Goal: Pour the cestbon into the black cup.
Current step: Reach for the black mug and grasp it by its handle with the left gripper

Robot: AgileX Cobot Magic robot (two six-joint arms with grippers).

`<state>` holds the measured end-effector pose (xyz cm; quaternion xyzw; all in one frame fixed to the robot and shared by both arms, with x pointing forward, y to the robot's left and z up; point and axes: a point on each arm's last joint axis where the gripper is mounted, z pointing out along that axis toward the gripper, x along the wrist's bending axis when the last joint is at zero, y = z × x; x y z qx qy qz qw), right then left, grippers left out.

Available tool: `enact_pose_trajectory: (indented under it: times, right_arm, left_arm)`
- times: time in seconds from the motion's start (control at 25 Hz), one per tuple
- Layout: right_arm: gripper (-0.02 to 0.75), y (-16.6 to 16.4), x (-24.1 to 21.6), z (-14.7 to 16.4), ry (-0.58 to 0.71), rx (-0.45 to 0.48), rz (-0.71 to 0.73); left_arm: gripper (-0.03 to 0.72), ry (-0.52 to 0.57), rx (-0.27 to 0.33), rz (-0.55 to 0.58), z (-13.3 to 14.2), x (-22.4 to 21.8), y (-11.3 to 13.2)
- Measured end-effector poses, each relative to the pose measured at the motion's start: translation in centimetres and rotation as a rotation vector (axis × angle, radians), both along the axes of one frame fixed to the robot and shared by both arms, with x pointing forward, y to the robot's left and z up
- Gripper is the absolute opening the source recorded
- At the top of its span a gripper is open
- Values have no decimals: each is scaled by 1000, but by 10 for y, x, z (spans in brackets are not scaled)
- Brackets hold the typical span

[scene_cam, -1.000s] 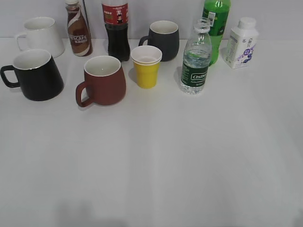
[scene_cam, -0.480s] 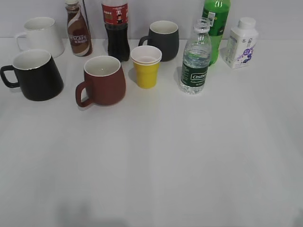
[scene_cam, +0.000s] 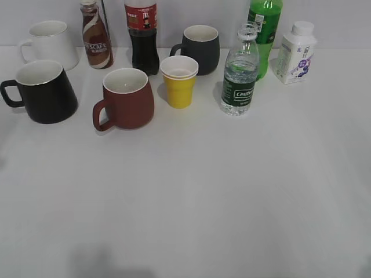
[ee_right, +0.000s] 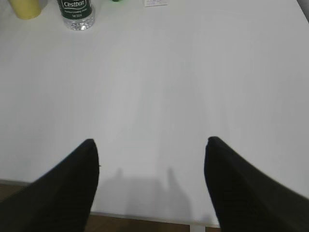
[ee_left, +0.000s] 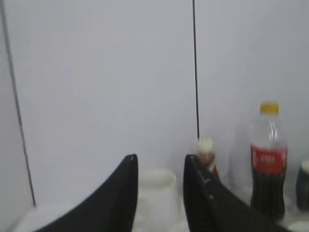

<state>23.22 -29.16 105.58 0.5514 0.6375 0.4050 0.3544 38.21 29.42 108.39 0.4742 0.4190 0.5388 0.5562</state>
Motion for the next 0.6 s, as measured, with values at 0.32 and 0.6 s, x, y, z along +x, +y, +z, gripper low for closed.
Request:
enact_pose_trajectory:
  times: [0.32, 0.6]
  right_arm:
    - [515, 0, 0, 0, 0, 4, 3]
    - [515, 2, 0, 0, 1, 20, 14]
  left_arm:
    - [373, 151, -22, -38, -84, 92, -4]
    - [400, 322, -79, 35, -147, 113, 3]
